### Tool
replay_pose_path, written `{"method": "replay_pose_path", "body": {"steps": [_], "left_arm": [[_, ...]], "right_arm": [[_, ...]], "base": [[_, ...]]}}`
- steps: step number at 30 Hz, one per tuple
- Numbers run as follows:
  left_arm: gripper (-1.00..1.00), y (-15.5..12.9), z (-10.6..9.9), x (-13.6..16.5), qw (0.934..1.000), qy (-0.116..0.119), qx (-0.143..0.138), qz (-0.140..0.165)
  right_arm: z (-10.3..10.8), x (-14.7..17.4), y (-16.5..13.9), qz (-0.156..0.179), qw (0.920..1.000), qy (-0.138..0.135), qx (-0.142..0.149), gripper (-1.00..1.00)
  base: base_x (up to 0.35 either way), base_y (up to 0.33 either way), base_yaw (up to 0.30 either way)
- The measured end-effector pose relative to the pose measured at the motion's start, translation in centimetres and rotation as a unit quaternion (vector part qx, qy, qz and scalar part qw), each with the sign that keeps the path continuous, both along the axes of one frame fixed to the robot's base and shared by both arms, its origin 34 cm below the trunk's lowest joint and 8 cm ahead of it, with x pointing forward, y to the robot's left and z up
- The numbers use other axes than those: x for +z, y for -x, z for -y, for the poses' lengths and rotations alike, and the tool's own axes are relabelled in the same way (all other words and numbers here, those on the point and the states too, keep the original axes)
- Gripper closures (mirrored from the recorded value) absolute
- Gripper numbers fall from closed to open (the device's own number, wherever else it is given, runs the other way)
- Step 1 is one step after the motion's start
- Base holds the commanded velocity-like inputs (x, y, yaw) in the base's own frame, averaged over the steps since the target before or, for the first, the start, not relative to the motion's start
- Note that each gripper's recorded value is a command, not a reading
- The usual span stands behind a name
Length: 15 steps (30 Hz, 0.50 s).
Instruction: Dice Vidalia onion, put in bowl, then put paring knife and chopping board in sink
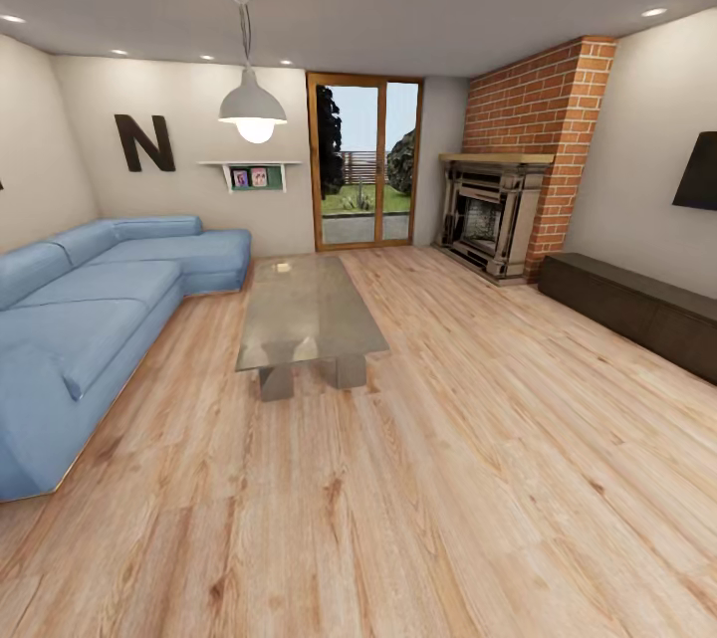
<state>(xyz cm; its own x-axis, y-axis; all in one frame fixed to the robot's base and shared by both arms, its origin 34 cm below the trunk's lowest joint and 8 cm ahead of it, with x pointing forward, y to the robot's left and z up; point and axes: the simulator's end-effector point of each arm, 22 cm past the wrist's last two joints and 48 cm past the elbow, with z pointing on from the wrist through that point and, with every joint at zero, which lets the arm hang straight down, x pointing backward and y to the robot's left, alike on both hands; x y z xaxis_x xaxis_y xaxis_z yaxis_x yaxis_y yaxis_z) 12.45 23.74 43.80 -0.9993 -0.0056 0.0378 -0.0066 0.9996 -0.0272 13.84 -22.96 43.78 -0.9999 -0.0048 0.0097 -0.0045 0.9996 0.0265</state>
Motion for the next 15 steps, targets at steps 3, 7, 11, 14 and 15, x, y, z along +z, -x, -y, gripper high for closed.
{"method": "replay_pose_path", "body": {"steps": [3, 7, 11, 14, 15], "left_arm": [[-1.00, 0.0, 0.0, 0.0, 1.0000, 0.000, 0.000, 0.000], [-1.00, -0.1, -0.1, 0.0, 1.0000, 0.000, -0.001, 0.002], [-1.00, -1.0, -0.3, 0.0, 0.9999, -0.002, 0.000, 0.011], [-1.00, -1.8, -0.6, 0.0, 0.9998, -0.005, 0.000, 0.019], [-1.00, -2.1, -0.8, 0.0, 0.9997, -0.006, 0.000, 0.022]], "right_arm": [[0.0, 0.0, 0.0, 0.001, 1.0000, 0.000, 0.000, -1.00], [0.1, 0.0, -0.1, 0.001, 1.0000, 0.000, 0.000, -1.00], [0.2, 0.0, -0.3, 0.003, 1.0000, 0.001, 0.000, -1.00], [0.3, 0.0, -0.7, 0.008, 1.0000, 0.002, 0.000, -1.00], [0.3, 0.0, -1.0, 0.011, 0.9999, 0.002, 0.000, -1.00]], "base": [[0.000, 0.000, 0.000], [0.000, 0.000, 0.000], [0.000, 0.000, 0.000], [0.000, 0.000, 0.000], [0.000, 0.000, 0.000]]}}
